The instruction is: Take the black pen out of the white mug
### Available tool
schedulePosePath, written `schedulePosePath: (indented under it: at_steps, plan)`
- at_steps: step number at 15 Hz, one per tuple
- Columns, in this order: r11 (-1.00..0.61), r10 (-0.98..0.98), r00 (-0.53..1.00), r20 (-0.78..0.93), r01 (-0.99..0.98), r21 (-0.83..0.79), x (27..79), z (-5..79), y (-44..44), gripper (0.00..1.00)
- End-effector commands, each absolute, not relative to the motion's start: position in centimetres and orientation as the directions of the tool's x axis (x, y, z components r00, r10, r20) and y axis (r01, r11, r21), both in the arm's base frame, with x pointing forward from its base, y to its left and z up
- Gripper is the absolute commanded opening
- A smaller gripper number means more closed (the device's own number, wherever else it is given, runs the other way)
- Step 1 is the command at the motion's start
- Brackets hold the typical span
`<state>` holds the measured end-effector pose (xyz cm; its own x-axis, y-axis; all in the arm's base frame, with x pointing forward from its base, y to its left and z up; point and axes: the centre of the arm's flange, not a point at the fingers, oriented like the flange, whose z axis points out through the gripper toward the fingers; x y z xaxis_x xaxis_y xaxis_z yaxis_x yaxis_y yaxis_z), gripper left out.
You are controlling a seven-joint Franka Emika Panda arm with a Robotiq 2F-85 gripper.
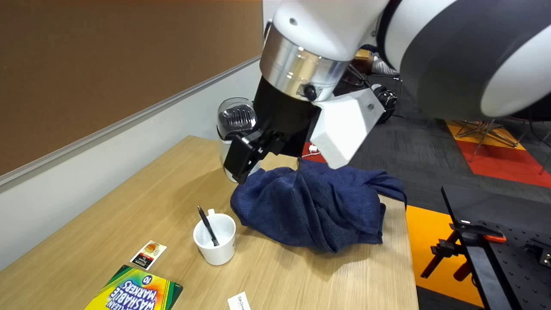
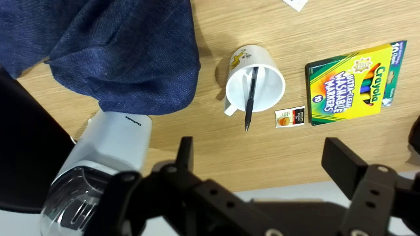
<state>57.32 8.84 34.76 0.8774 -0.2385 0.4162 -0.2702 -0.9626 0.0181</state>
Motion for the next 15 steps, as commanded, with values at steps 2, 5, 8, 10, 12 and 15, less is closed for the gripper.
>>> schedulePosePath:
  at_steps: [2, 5, 8, 10, 12, 15]
  plan:
    - [-0.956, -0.256, 0.874, 0.413, -0.292, 0.026, 62.1, 32.0, 10.6, 1.0]
    - [-0.957, -0.249, 0.881, 0.403, -0.288, 0.04, 63.6, 29.7, 10.6, 1.0]
    - [-0.955, -0.248, 0.882, 0.4, -0.292, 0.052, 64.6, 27.4, 10.5, 1.0]
    - [-0.954, -0.255, 0.884, 0.392, -0.297, 0.05, 65.1, 25.9, 10.4, 1.0]
    - [-0.95, -0.274, 0.886, 0.374, -0.311, 0.041, 65.3, 24.6, 10.3, 1.0]
    - [-0.942, -0.304, 0.888, 0.345, -0.334, 0.029, 65.5, 22.5, 10.0, 1.0]
